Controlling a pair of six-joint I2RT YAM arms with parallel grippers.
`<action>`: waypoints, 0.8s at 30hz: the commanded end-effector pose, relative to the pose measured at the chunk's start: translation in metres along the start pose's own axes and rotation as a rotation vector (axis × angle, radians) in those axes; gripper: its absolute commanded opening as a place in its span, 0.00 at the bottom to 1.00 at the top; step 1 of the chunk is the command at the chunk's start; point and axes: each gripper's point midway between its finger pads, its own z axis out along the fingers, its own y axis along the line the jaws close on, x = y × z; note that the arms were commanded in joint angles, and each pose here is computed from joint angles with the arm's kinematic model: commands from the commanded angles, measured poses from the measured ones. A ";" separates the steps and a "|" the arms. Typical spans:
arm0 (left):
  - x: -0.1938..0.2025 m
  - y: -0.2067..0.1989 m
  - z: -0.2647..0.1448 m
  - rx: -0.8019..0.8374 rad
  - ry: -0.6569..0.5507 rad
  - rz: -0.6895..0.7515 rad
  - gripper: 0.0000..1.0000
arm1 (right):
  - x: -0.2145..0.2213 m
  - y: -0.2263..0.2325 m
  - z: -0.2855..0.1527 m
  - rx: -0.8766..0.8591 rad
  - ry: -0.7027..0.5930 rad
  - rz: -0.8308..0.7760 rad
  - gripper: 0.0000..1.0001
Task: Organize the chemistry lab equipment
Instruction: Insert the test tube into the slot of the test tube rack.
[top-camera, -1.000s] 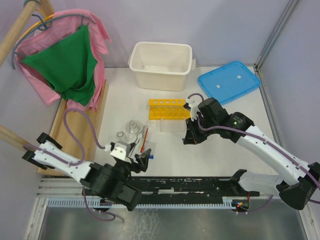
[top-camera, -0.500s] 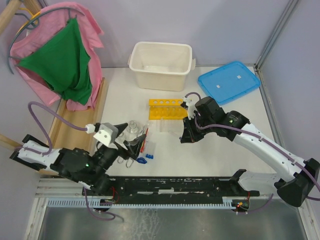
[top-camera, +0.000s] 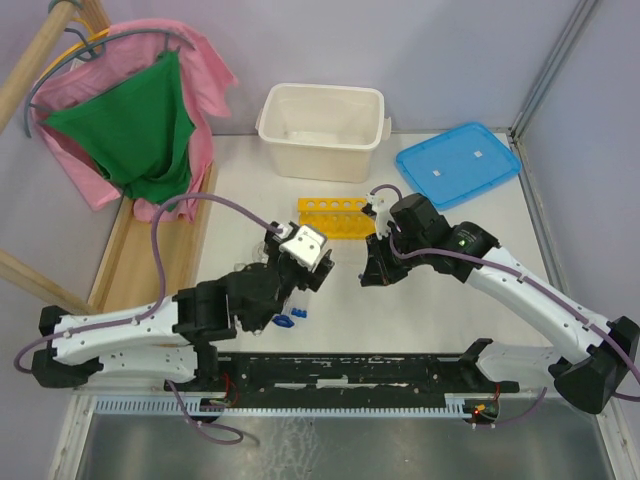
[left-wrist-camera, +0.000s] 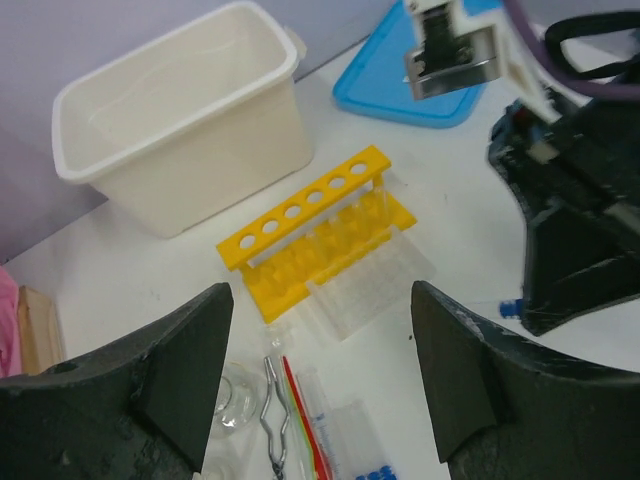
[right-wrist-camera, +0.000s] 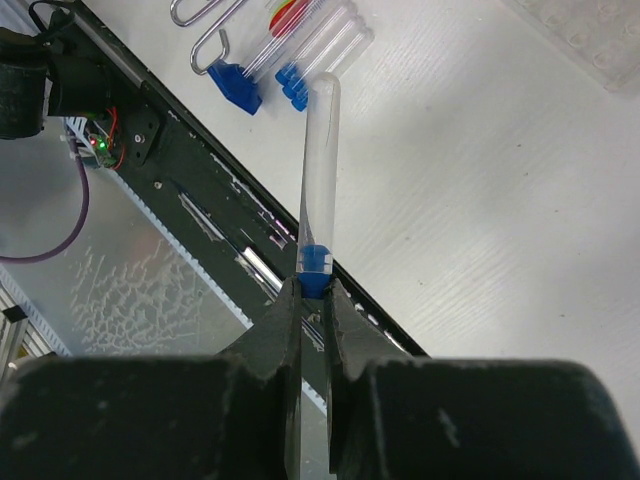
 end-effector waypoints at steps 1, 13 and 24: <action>-0.001 -0.009 0.011 0.157 -0.012 -0.147 0.79 | -0.007 0.002 -0.004 -0.004 -0.041 -0.014 0.08; 0.061 -0.031 0.061 0.321 0.149 -0.130 0.77 | -0.011 0.012 -0.009 -0.076 -0.036 0.004 0.08; 0.072 -0.042 0.043 0.542 0.107 -0.275 0.79 | -0.023 0.013 -0.008 -0.237 -0.040 0.093 0.08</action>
